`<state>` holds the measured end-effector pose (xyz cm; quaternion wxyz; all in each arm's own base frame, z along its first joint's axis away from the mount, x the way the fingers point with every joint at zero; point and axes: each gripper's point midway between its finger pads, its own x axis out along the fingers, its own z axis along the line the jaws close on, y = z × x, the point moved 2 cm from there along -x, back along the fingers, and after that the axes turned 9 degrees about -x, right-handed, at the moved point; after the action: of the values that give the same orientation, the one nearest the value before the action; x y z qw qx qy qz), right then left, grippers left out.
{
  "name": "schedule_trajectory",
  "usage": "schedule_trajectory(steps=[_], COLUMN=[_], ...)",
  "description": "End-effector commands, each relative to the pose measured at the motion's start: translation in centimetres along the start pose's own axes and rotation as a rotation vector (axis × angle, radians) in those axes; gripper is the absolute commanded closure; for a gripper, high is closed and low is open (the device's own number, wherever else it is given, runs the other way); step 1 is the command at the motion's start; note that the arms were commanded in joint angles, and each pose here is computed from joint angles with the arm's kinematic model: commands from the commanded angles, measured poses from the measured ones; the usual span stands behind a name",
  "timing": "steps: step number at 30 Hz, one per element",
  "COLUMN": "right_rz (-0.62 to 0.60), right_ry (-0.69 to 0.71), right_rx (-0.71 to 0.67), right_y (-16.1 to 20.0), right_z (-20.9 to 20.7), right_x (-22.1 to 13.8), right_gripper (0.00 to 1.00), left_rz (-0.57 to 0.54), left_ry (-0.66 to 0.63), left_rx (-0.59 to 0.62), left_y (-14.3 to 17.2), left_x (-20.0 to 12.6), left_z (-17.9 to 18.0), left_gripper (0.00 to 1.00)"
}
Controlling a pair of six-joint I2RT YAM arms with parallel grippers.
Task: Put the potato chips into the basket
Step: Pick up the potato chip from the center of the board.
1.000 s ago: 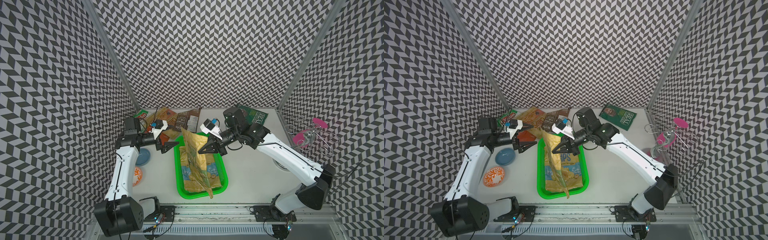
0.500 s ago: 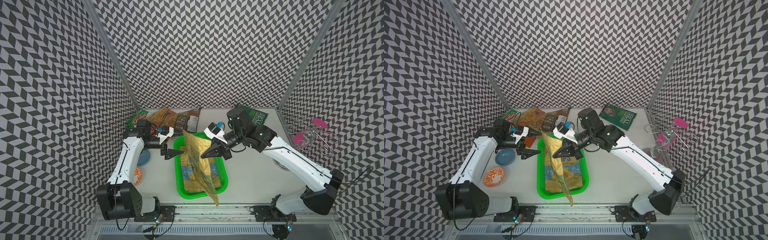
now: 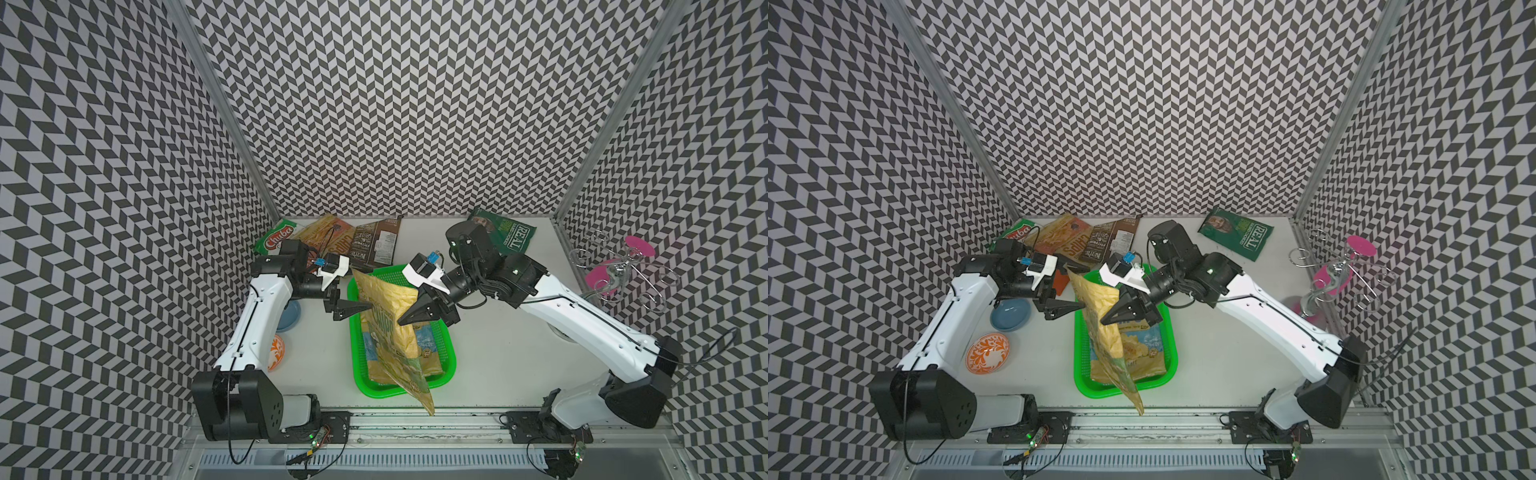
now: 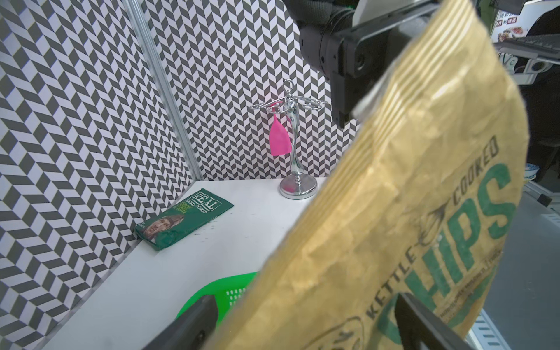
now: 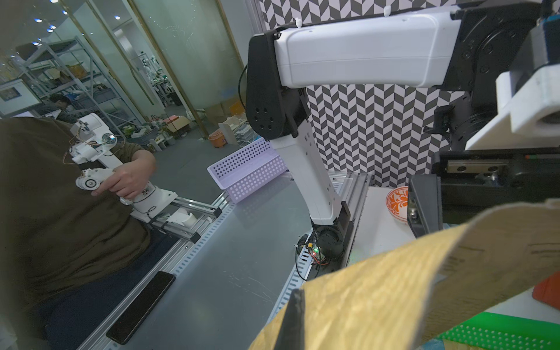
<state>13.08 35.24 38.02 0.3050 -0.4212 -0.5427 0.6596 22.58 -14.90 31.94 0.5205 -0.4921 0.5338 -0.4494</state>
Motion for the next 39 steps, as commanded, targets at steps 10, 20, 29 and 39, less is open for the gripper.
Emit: schedule_trajectory(steps=[10, 20, 29, 39], right_rz=[0.050, 0.091, 0.121, 0.085], right_ry=[0.299, 0.546, 0.740, 0.772], right_rx=[0.029, 0.184, 0.285, 0.310], right_y=[0.6, 3.0, 5.0, 4.2], right_z=[-5.4, -7.0, -7.6, -5.3], right_x=[-1.5, -4.0, -6.1, -7.4], right_gripper=[1.00, 1.00, 1.00, 1.00], left_rz=[0.035, 0.052, 0.094, 0.163], left_ry=[-0.008, -0.209, -0.177, -0.042], left_rx=[0.007, 0.008, -0.045, -0.057], left_y=[-2.2, -5.1, -4.7, -2.6], left_x=[0.0, -0.8, -0.4, 0.9], left_z=[-0.9, -1.1, -2.9, -6.7], left_gripper=[1.00, 1.00, 1.00, 1.00])
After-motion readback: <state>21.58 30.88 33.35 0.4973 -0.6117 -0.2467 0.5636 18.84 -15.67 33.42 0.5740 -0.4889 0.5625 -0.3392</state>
